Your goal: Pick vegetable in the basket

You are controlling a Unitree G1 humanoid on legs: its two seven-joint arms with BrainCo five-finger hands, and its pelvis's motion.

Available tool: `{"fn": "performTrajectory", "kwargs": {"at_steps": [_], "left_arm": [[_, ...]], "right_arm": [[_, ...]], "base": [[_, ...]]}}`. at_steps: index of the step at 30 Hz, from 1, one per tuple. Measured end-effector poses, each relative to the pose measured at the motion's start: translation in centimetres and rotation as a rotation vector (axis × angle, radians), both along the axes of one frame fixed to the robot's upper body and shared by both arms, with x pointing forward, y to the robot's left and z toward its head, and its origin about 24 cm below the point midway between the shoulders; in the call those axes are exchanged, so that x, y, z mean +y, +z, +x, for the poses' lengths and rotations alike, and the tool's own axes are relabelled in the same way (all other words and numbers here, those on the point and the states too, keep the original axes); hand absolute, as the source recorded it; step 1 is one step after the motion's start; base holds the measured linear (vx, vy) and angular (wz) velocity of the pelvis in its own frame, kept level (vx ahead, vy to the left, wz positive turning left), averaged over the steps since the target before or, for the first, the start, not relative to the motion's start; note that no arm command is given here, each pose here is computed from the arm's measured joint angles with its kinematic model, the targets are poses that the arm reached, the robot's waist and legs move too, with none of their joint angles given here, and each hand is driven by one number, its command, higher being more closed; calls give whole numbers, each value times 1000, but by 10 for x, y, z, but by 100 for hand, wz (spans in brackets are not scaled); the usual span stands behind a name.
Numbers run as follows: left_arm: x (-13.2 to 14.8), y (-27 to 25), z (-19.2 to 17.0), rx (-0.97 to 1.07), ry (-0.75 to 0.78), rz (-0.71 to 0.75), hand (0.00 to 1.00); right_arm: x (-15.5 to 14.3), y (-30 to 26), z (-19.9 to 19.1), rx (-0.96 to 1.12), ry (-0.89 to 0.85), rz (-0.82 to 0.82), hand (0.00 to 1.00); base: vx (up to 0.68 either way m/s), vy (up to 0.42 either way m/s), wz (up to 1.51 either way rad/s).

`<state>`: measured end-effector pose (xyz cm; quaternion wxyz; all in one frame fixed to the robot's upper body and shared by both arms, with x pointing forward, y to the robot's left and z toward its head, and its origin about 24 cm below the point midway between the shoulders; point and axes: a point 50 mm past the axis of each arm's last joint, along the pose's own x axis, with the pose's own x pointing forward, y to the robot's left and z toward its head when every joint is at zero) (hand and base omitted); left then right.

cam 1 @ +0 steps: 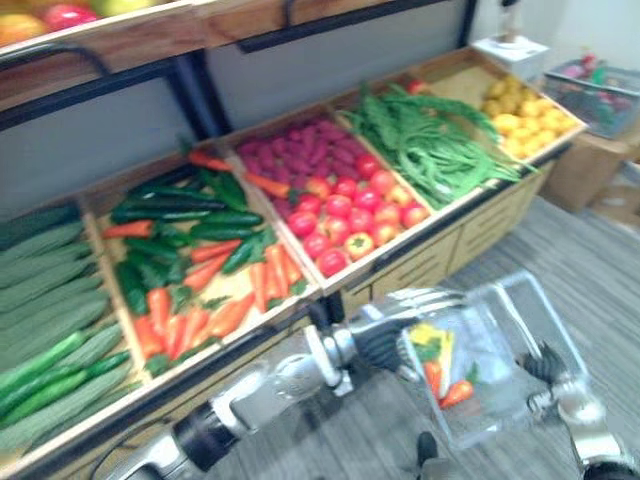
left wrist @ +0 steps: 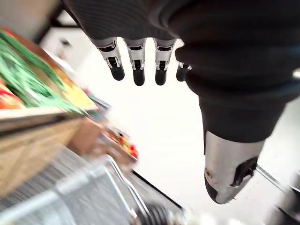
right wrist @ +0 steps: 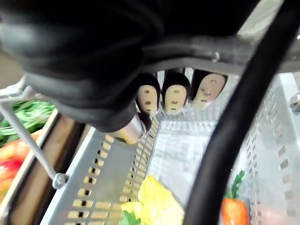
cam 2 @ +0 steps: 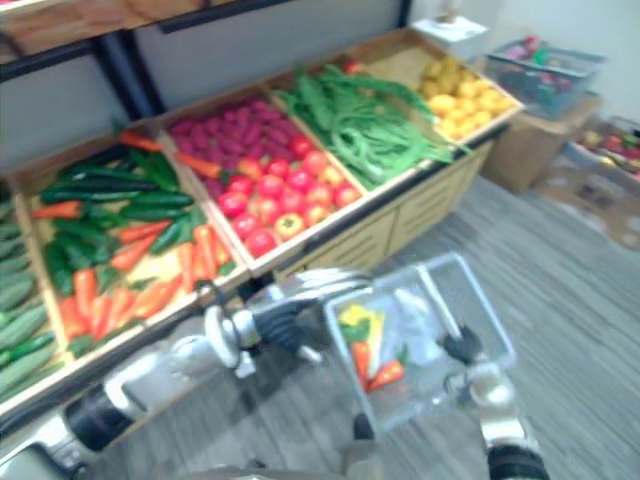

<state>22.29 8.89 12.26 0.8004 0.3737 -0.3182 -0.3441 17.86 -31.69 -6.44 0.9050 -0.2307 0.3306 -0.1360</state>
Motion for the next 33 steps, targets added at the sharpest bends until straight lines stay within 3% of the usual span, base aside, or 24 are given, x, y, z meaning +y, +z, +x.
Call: {"fn": "performTrajectory", "kwargs": {"at_steps": [4, 8, 16, 21, 27, 31, 33], "left_arm": [[50, 23, 1, -115, 256, -113, 0], [93, 36, -4, -219, 523, -264, 0], [146, 6, -20, -196, 1007, -565, 0], [193, -72, -37, 43, 1485, -661, 0], [217, -151, -78, 356, 1815, -527, 0], [226, -220, -143, 744, 2106, -486, 0], [220, -239, -166, 894, 2171, -464, 0]], "right_arm": [[-12, -36, -52, 144, -272, 56, 100], [-3, -61, -91, 247, -458, 124, 100], [23, -79, -114, 282, -558, 238, 100], [40, -84, -103, 256, -545, 289, 100], [46, -84, -100, 243, -551, 283, 100], [53, -87, -100, 255, -546, 289, 100], [54, -87, -100, 258, -543, 288, 100]], "base": [[-5, -9, 98], [9, -16, 74], [-14, 15, 40], [-6, 10, 12], [43, -3, 4], [69, -18, -2], [61, -22, -4]]}}
